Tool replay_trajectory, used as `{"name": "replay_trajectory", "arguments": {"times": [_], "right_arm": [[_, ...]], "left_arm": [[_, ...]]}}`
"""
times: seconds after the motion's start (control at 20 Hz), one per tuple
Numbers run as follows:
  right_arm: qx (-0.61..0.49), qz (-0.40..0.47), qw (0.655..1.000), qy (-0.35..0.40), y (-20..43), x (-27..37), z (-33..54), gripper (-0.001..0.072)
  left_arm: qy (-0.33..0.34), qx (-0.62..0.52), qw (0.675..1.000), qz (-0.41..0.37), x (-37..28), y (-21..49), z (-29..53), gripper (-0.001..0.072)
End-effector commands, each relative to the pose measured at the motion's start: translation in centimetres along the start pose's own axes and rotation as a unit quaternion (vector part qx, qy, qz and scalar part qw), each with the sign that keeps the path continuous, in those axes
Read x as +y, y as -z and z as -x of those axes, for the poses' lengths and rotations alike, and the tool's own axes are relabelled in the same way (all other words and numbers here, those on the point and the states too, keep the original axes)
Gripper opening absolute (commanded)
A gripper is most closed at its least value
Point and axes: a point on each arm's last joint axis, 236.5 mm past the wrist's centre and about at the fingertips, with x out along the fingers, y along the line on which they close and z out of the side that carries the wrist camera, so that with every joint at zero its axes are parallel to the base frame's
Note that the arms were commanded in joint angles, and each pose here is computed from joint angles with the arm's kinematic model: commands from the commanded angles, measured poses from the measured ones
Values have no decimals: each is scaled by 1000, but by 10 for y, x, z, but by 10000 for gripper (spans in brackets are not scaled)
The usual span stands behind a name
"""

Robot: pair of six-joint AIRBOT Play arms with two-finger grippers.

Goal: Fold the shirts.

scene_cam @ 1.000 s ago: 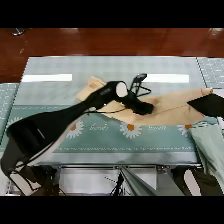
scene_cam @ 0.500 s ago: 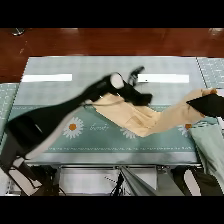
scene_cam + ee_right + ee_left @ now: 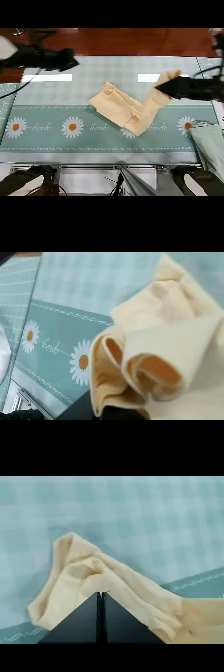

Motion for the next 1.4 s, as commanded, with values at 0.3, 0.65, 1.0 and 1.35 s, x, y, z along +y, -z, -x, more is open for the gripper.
{"name": "replay_trajectory", "arguments": {"times": [0.3,0.65,1.0,1.35], "right_arm": [[126,-14,992,-14,-3,-25,-217,22],[137,-58,989,-8,-9,-43,-252,103],[249,-9,968,-15,9,-31,-164,624],[56,-8,941,334,20,-147,45,624]], "left_arm": [[2,-104,994,29,10,121,104,19],[14,-72,995,71,18,147,85,20],[5,-59,995,82,27,149,73,20],[1,-62,996,68,29,147,73,20]]}}
